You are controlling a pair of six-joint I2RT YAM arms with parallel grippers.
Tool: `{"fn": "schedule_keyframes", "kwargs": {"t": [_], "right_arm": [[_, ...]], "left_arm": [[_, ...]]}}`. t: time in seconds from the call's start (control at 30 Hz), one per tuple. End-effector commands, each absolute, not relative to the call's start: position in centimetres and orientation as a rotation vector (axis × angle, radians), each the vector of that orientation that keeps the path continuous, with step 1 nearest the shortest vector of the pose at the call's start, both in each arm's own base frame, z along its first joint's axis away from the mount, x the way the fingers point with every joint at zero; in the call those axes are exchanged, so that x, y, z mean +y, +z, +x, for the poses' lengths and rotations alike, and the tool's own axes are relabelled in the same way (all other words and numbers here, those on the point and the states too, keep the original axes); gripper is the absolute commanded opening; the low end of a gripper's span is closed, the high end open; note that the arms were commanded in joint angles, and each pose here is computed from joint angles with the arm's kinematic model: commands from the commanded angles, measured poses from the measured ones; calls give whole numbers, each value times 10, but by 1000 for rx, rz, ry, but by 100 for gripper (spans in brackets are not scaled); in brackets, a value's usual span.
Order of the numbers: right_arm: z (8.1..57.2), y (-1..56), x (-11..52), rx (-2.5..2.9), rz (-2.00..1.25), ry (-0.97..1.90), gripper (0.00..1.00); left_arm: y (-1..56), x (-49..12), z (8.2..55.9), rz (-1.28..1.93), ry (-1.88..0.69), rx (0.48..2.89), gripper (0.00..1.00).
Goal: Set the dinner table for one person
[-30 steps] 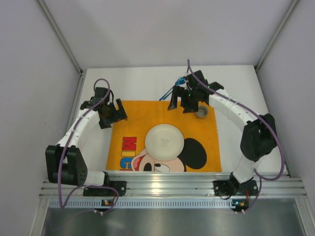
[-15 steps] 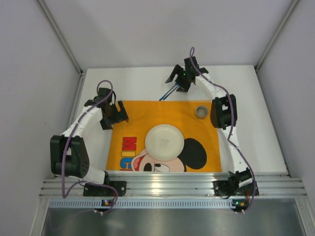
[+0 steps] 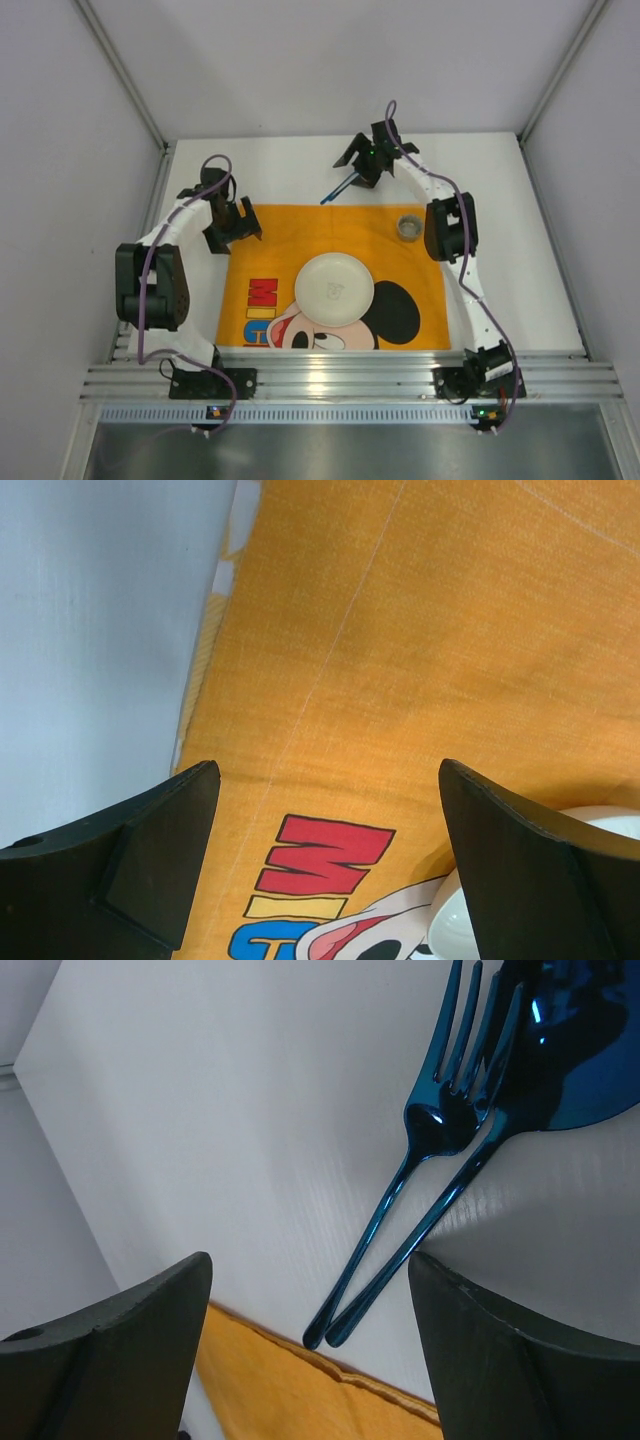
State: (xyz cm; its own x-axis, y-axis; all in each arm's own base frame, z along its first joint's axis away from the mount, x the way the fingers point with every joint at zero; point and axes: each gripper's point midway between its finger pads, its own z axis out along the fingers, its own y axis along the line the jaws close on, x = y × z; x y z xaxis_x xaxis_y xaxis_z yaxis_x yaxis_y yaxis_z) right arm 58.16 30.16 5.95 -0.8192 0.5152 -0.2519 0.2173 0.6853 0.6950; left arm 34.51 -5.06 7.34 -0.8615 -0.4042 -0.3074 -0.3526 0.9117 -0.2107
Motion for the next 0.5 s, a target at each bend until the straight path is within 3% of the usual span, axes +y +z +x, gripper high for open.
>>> {"fn": "schedule_keyframes", "kwargs": {"t": [0.0, 0.2, 0.33, 0.4, 0.47], "right_arm": [[586, 53, 304, 2451, 585, 907, 80], [590, 44, 304, 2453, 608, 806, 69], [582, 36, 298, 2493, 673, 705, 30], [577, 33, 293, 2512, 711, 656, 26], [570, 30, 287, 2544, 780, 628, 13]], "left_arm": [[81, -52, 369, -518, -271, 2681, 96], [63, -57, 375, -534, -359, 2695, 95], [56, -70, 378, -516, -490, 2709, 95], [49, -71, 377, -514, -523, 2729, 95], [47, -77, 374, -499, -573, 2747, 94]]}}
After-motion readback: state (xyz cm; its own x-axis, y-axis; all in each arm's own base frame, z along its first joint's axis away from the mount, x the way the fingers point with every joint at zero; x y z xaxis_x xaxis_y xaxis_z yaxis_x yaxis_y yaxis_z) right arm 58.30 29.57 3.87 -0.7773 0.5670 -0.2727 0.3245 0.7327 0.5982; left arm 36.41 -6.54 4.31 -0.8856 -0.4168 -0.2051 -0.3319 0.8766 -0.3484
